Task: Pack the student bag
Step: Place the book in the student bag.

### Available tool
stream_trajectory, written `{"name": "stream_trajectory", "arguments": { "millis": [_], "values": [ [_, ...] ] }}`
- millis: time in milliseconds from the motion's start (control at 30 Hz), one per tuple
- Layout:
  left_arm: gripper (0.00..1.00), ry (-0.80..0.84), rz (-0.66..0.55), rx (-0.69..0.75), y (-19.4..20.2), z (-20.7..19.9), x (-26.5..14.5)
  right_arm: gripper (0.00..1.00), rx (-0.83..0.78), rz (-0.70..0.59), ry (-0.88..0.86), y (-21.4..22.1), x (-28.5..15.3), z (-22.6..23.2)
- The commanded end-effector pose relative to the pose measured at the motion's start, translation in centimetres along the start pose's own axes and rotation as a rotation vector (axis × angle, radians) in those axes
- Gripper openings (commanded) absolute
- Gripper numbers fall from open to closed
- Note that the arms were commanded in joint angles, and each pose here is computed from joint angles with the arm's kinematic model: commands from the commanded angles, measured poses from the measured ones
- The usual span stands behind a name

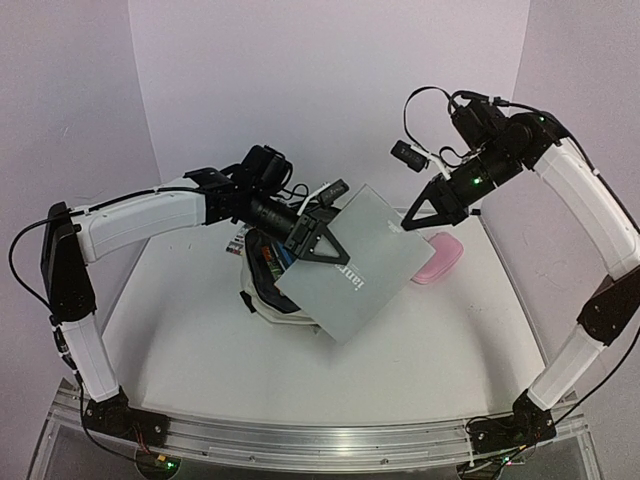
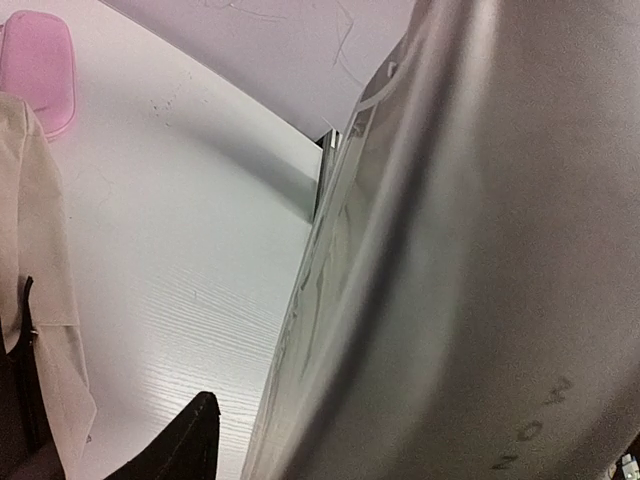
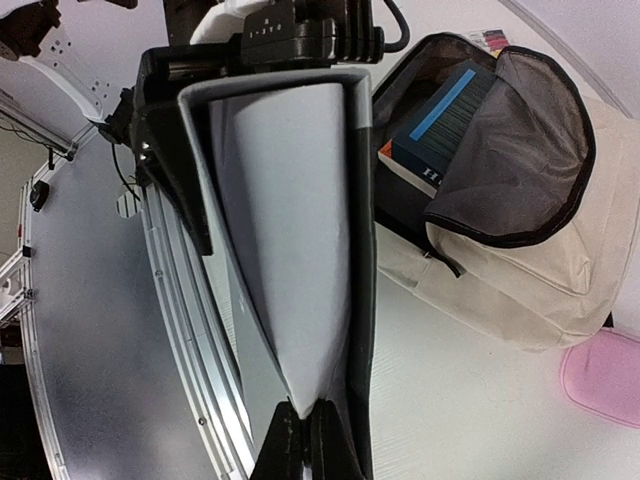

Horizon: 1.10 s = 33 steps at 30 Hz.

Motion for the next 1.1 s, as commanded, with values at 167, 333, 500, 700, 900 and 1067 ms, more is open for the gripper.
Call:
{"name": "stream_trajectory", "arguments": {
  "millis": [167, 333, 500, 700, 900, 1067],
  "values": [
    [0.24, -0.131, -0.161, 0.017, -2.2, -2.6, -5.8, 0.55, 0.147, -0.175, 0.020, -3.7, -2.0, -1.4],
    [0.13, -0.431, -0.252, 0.080, -4.5, -2.6, -9.8, 0.95, 0.407, -0.321, 0.014, -5.7, -4.9, -5.4],
    [0.22, -0.876, -0.190, 0.203, -6.8, -1.3, -13.9, 0.98, 0.615, -0.345, 0.021, -5.2, -4.5, -8.3],
    [0.23, -1.327, 0.038, 0.401, -8.2, 2.1, -16.0, 0.98, 0.802, -0.303, 0.030, -3.4, -1.9, -10.2],
    [0.25, -1.477, 0.275, 0.602, -8.0, 5.8, -12.9, 0.98, 0.889, -0.271, 0.000, -3.1, -0.4, -12.3],
    [0.26, -1.641, 0.412, 0.747, -7.9, 10.0, -9.1, 0.98, 0.953, -0.250, -0.018, -2.9, 0.8, -14.5]
  ]
}}
Point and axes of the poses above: each gripper's point midway between its finger pads, its own x axis out along the fingers, its own z axis along the line the jaws close on, y = z × x, the point moved 7 cm from there along -x, back along the fingers, and after that the axes turned 11 degrees about x, right-handed, at the moved point
